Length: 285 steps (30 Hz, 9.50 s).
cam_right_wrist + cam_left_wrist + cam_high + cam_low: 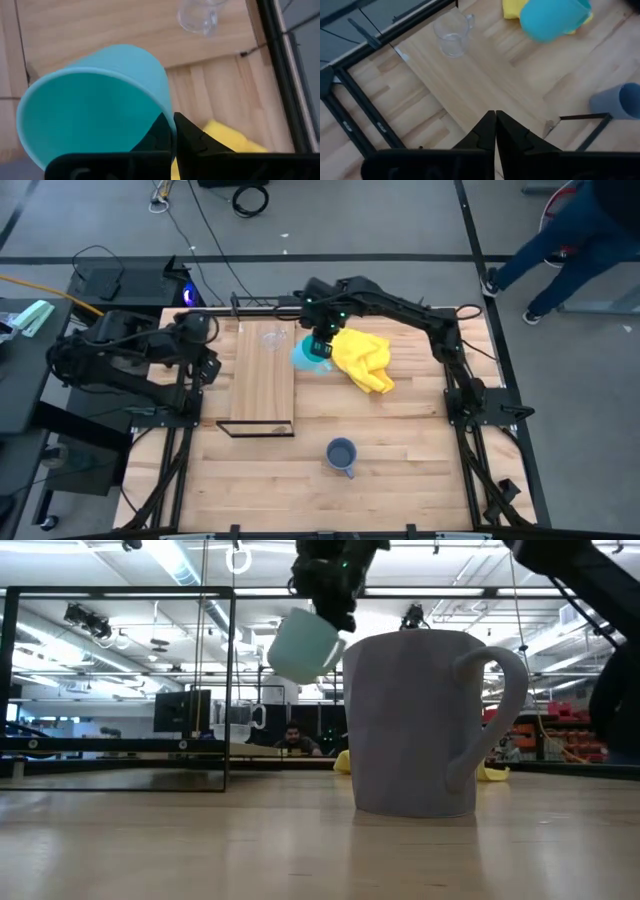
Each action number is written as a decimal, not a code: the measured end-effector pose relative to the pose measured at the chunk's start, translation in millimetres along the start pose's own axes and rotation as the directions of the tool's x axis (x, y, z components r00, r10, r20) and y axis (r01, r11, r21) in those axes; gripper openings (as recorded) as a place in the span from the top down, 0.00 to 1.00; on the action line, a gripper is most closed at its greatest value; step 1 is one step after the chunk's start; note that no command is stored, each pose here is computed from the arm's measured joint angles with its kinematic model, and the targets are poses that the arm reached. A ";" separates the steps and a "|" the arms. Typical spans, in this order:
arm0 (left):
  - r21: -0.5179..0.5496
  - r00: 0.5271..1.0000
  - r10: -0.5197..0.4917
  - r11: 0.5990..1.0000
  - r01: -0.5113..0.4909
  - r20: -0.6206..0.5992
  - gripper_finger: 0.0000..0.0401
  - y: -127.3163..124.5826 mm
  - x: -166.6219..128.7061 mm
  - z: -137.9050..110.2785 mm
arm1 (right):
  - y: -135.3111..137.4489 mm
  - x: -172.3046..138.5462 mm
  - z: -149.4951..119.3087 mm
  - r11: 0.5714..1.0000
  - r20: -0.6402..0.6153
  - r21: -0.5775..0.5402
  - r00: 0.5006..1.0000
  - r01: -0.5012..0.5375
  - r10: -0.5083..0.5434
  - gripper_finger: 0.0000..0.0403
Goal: Stack small to large cups/mugs on shelf
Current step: Put the light blue mug on the shelf
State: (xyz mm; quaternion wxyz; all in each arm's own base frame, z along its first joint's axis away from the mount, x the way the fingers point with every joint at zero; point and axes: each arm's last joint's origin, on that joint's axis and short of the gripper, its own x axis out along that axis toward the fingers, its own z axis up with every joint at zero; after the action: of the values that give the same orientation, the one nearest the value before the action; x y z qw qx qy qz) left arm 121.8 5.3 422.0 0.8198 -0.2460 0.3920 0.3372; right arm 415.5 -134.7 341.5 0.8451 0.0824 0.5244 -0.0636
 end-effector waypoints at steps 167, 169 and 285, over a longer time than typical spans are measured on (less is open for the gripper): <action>0.037 0.905 -0.116 0.989 0.144 -0.409 0.96 -114.6 324.1 65.8 | 129.4 -78.8 -212.9 0.859 -0.120 0.480 0.983 0.179 -0.137 0.68; 0.036 0.907 -0.118 0.989 0.145 -0.404 0.97 -115.0 323.9 66.6 | 129.4 -78.8 -212.9 0.862 -0.120 0.475 0.983 0.179 -0.138 0.68; -0.429 0.905 0.163 0.838 -0.337 -0.393 0.85 -7.8 188.9 33.6 | 129.9 -86.1 -213.1 0.918 0.013 0.269 0.952 0.292 -0.306 0.68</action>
State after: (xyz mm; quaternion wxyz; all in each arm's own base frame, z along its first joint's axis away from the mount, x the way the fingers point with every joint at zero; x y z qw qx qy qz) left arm 231.5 90.6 289.5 0.5986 -0.4447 0.4592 0.4828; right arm 215.9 38.1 335.2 0.8208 0.1116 0.4943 -0.2634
